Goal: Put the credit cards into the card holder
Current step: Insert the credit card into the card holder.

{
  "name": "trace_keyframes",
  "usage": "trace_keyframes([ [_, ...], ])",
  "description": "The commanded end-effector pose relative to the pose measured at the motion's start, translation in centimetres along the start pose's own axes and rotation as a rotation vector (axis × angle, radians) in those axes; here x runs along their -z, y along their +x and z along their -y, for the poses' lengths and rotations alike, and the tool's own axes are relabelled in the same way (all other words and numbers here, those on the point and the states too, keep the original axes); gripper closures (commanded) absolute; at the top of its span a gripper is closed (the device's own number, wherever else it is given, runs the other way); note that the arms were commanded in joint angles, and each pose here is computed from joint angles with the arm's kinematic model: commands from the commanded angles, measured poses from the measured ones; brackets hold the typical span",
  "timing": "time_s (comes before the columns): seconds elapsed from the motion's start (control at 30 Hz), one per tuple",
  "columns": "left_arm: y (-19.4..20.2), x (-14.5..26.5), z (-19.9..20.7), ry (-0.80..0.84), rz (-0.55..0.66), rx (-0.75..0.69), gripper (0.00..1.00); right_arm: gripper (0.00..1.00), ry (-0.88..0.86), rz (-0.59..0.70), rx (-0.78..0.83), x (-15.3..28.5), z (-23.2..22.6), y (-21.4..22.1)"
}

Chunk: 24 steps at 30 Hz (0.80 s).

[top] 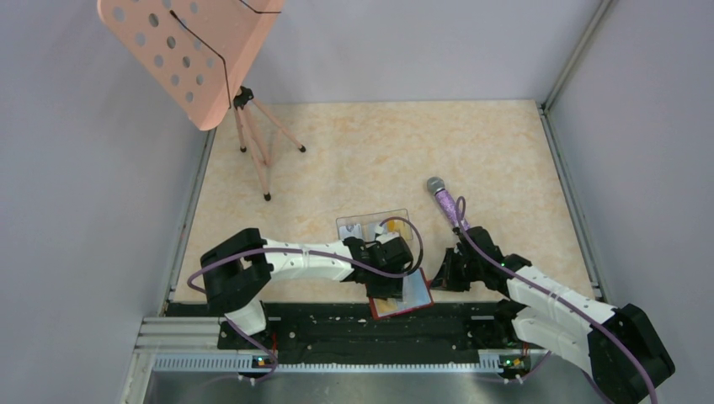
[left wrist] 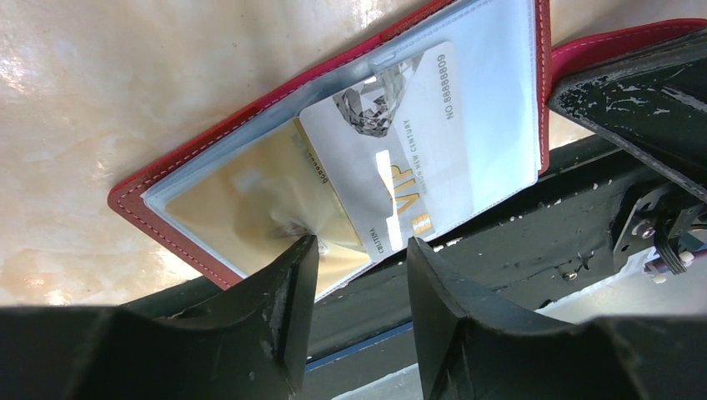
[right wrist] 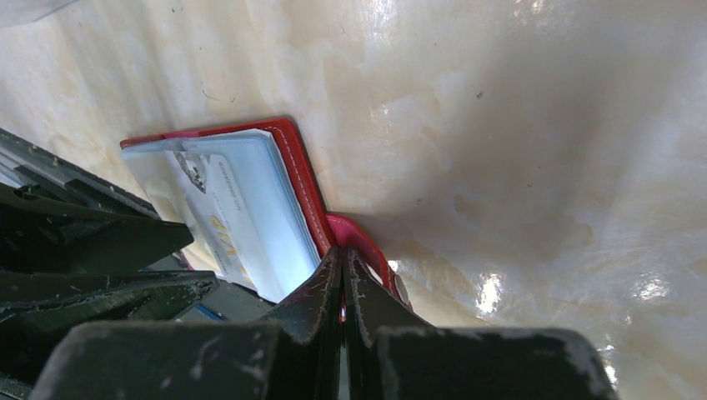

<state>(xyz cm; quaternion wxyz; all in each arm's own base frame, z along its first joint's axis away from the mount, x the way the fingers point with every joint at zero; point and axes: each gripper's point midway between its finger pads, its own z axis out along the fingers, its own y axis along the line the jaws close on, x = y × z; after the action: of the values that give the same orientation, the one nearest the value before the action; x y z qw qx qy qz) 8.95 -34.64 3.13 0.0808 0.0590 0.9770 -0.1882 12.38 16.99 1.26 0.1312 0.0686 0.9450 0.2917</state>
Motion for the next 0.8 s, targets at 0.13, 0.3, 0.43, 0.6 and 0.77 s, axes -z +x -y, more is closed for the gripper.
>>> trace_keyframes([
  [0.13, -0.1, -0.9, 0.0, 0.015, 0.018, -0.005, 0.55, 1.00, 0.066, -0.019, -0.001, -0.4, 1.9, 0.9],
  [0.3, -0.2, -1.4, 1.8, 0.067, -0.001, -0.027, 0.56, 1.00, 0.066, -0.024, -0.001, -0.4, 2.0, 1.0],
  [0.43, -1.0, -1.7, 3.7, 0.092, 0.000, -0.055, 0.56, 1.00, 0.065, -0.024, -0.001, -0.4, 2.0, 1.0],
  [0.6, -2.1, -2.0, 5.2, 0.095, 0.013, -0.098, 0.56, 1.00, 0.064, -0.026, -0.001, -0.4, 2.0, 1.1],
  [0.77, -2.5, -2.1, 5.8, 0.090, 0.014, -0.116, 0.55, 1.00, 0.062, -0.026, 0.001, -0.3, 1.9, 1.0],
])
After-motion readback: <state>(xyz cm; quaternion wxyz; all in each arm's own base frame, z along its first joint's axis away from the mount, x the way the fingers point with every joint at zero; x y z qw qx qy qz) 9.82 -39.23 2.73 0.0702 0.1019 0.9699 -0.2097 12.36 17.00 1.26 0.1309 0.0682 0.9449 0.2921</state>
